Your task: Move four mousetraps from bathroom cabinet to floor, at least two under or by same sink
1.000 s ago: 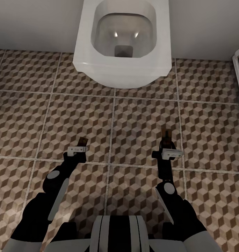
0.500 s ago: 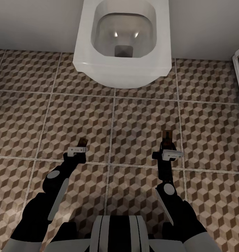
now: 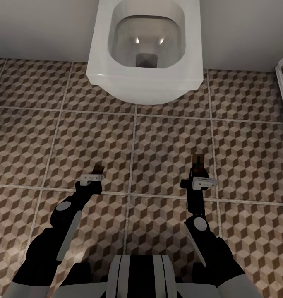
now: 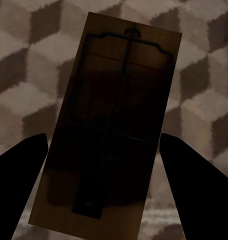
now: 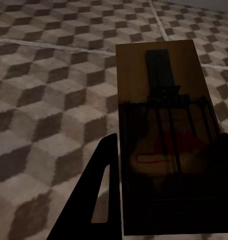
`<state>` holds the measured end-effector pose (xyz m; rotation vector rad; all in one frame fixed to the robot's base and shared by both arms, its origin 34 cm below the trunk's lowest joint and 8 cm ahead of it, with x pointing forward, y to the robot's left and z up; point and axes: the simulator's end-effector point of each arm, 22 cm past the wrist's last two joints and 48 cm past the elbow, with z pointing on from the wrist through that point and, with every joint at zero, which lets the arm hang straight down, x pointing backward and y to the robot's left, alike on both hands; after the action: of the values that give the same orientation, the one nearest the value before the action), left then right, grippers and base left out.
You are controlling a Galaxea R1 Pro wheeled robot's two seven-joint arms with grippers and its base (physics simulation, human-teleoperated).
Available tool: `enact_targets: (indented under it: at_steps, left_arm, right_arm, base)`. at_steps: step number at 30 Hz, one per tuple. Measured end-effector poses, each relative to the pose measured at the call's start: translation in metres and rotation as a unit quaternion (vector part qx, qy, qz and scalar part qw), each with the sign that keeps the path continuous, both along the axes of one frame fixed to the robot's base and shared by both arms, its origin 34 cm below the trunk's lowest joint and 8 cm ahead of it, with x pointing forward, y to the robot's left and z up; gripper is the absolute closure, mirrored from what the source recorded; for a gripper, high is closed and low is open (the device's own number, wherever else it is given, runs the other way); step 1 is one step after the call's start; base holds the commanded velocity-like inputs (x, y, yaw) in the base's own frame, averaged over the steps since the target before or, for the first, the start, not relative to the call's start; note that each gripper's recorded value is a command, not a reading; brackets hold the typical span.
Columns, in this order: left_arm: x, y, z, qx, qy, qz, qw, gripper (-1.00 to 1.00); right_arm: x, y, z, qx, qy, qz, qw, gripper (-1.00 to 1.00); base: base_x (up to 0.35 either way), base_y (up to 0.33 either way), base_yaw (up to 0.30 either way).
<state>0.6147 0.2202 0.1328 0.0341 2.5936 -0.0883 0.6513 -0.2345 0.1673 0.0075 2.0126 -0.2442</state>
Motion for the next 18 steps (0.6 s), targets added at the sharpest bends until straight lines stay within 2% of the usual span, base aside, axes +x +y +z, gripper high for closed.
enact_targets:
  at_steps: [18]
  left_arm:
    - [-0.0001,-0.0007,0.0,0.0,0.0,-0.001,1.0,1.0]
  right_arm:
    - [-0.0003,-0.0002,-0.0004,0.0,0.001,0.0,1.0,1.0]
  base:
    - [0.0,0.0,0.0]
